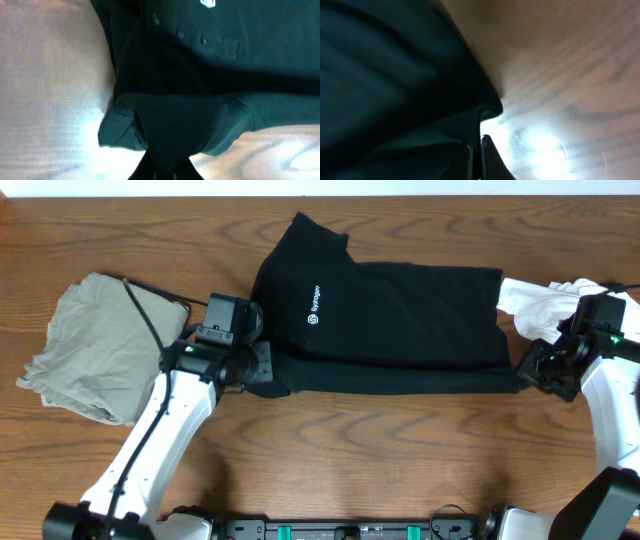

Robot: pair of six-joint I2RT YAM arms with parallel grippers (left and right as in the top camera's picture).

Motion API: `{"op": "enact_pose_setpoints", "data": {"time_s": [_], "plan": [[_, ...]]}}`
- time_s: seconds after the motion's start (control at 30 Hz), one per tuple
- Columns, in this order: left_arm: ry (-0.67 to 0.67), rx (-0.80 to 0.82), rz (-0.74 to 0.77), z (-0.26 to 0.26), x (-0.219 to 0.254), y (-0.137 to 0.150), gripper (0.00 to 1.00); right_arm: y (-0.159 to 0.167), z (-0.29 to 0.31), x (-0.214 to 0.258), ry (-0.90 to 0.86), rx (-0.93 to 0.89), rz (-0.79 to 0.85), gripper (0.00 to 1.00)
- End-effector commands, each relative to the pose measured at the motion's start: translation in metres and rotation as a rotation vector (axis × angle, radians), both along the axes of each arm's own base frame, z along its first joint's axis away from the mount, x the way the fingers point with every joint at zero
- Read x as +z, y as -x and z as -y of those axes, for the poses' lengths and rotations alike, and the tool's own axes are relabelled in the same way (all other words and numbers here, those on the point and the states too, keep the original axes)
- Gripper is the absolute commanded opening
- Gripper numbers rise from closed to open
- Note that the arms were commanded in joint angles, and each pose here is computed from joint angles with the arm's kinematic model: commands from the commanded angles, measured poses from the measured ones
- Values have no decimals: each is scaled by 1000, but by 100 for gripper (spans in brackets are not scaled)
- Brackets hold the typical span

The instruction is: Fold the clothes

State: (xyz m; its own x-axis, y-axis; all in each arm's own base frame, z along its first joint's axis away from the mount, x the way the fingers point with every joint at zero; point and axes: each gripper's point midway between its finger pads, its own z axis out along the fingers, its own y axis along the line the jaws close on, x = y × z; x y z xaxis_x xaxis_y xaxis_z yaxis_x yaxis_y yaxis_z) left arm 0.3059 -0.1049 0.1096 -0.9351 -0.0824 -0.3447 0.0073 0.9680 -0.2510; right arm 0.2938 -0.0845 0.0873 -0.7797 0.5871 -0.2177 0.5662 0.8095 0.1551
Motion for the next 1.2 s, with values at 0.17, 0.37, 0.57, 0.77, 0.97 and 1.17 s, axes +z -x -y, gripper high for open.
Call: {"op": "enact_pose_setpoints", "data": {"time_s": [0.17, 0.37, 0.57, 0.77, 0.97, 1.17], "plan": [[13, 23, 153, 4, 9, -41, 6, -19, 5, -3, -13, -21, 64, 1], [24, 24, 194, 7, 13, -51, 7, -33, 10, -28, -21, -20, 45, 1], [-31, 46, 154, -1, -8, -56, 6, -51, 11, -48, -43, -12, 66, 1], [-45, 46, 118, 0, -30, -61, 7, -68, 16, -45, -32, -22, 132, 1], [-45, 46, 117, 1, -36, -65, 12, -77, 19, -41, -18, -21, 176, 41], [-45, 46, 117, 1, -36, -65, 17, -77, 14, -41, -44, -12, 174, 40]]}}
